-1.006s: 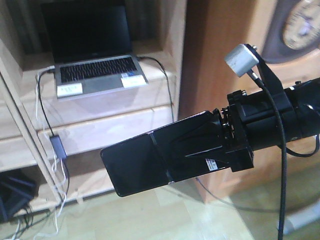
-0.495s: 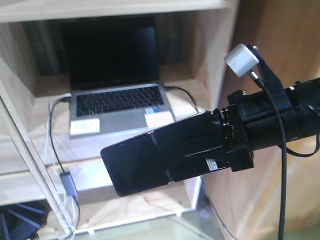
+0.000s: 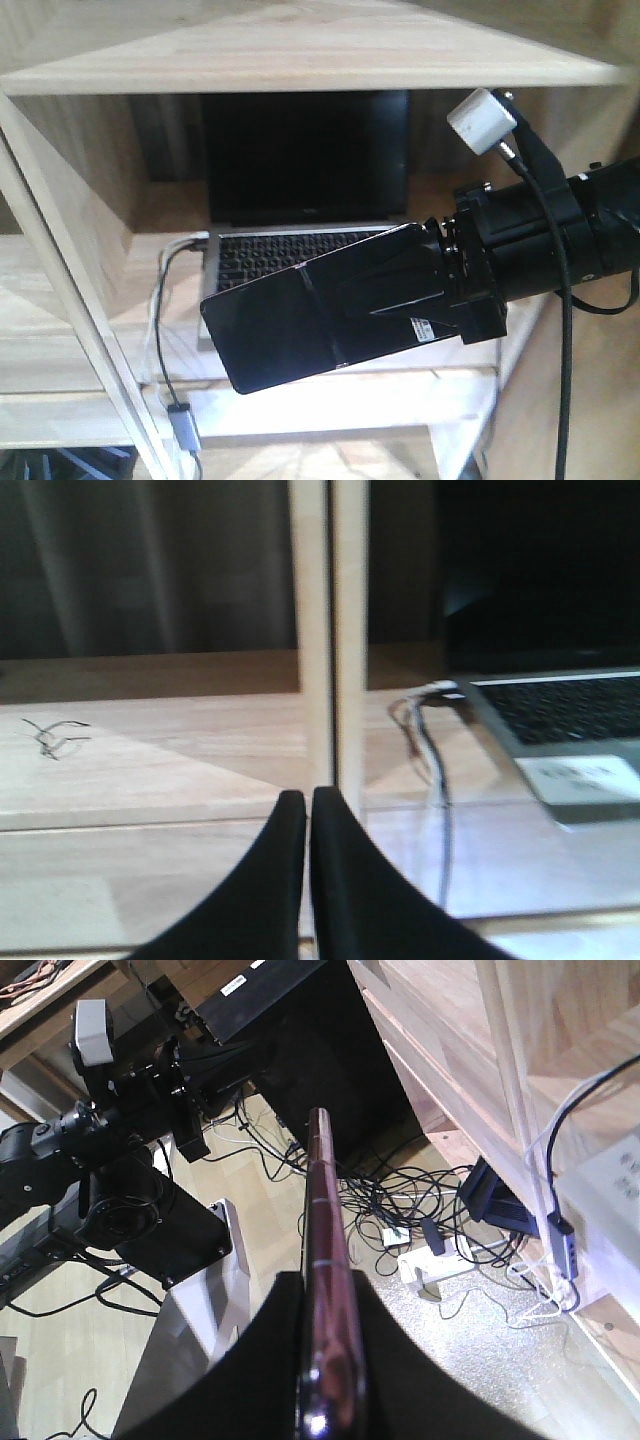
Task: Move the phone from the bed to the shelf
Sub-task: 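Raise the held phone toward the upper shelf above the laptop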
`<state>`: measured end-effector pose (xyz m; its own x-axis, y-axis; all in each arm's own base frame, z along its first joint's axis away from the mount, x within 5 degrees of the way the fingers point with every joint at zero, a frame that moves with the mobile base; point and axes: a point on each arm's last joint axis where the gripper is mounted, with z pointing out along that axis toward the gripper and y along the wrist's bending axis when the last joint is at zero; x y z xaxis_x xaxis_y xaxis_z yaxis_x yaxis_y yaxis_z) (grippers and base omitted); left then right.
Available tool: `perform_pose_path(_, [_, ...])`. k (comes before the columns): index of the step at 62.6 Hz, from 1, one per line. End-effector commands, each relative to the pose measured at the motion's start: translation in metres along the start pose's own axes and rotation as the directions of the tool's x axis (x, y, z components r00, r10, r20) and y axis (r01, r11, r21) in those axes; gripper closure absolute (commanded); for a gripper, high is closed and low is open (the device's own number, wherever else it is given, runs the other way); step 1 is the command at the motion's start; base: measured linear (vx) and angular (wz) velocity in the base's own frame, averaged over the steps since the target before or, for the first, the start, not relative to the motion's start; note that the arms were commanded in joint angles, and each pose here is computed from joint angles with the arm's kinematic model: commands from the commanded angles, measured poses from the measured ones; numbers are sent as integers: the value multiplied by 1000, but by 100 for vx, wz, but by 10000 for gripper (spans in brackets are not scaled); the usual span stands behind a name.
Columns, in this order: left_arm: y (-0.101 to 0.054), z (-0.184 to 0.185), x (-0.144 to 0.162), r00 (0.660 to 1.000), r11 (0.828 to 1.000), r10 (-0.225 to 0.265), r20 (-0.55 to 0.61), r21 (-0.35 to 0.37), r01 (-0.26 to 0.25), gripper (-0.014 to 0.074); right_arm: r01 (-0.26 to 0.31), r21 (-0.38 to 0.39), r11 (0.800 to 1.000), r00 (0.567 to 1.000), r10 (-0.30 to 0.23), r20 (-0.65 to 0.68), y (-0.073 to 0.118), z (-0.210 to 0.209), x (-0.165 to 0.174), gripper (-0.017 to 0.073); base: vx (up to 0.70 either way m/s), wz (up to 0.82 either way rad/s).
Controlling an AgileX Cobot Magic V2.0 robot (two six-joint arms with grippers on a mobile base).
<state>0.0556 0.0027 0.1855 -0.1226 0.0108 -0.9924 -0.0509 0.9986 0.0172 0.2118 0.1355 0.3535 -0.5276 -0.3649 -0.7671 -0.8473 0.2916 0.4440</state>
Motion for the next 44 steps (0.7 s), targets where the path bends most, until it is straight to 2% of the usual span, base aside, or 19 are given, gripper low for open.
perform_pose_path(1, [0, 0, -4, 997, 1000, -9, 71, -3, 9, 592, 24, -87, 996, 998, -19, 57, 19, -8, -10, 561, 19, 20])
perform_pose_path(44, [0, 0, -4, 997, 1000, -9, 71, -3, 9, 592, 24, -86, 996, 998, -19, 58, 19, -8, -10, 561, 9, 6])
